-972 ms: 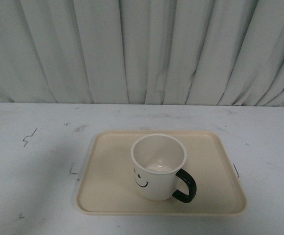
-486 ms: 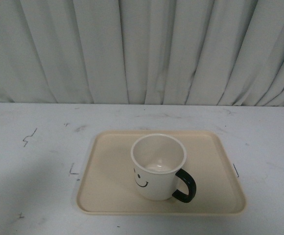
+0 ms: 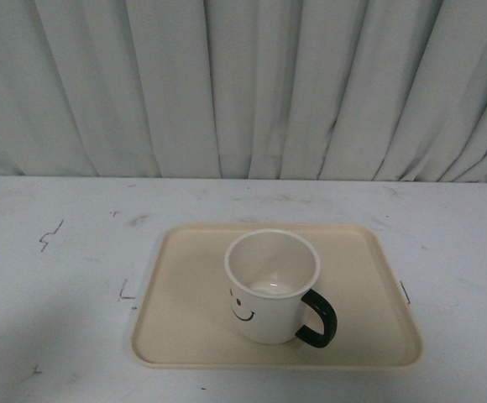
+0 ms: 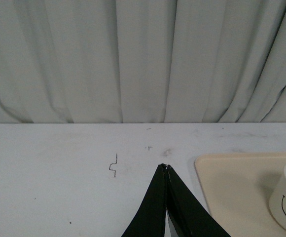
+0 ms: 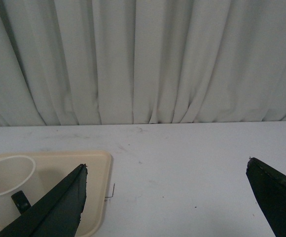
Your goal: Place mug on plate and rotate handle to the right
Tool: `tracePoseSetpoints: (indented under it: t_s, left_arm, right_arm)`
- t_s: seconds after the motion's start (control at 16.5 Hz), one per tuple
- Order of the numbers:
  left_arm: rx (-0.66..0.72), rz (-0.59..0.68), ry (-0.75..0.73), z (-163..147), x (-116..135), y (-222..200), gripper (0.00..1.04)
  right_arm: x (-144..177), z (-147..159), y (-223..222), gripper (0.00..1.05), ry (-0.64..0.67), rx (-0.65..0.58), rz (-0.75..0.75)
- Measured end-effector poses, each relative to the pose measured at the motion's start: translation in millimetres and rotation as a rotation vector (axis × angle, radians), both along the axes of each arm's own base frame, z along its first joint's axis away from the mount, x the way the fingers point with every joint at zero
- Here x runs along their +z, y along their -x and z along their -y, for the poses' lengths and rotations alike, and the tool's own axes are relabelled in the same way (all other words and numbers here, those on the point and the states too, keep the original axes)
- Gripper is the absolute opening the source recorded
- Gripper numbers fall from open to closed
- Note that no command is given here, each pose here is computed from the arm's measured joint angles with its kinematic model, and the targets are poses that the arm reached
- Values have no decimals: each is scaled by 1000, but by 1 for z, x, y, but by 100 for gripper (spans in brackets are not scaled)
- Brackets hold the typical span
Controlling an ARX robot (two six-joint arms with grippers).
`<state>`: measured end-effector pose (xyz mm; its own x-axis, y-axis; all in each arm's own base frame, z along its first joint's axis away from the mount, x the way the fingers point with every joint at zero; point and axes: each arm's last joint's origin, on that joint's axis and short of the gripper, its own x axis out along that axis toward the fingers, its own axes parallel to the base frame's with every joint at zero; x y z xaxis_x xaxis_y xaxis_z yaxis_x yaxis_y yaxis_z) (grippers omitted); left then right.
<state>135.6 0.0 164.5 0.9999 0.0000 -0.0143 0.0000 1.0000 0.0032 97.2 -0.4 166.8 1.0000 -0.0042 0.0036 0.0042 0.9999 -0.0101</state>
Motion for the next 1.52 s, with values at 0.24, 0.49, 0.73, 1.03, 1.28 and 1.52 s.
tracePoseSetpoints:
  t_s: [0.24,0.49,0.73,1.03,1.28,1.52]
  left_arm:
    - [0,19,0,0,4,9,2]
    - [0,23,0,0,5,15,2]
    - [0,24,0,0,5,22,2]
    - [0,23,0,0,4,27,2]
    - [1,34,0,0,5,38,2]
    - [0,14,2,0,1,38,22]
  right_arm:
    - [0,0,0,98,0,0,0]
    - [0,0,0,98,0,0,0]
    - [0,0,0,98,0,0,0]
    - [0,0,0,98,0,0,0]
    - [0,0,0,98,0,0,0]
    - [0,0,0,98,0,0,0]
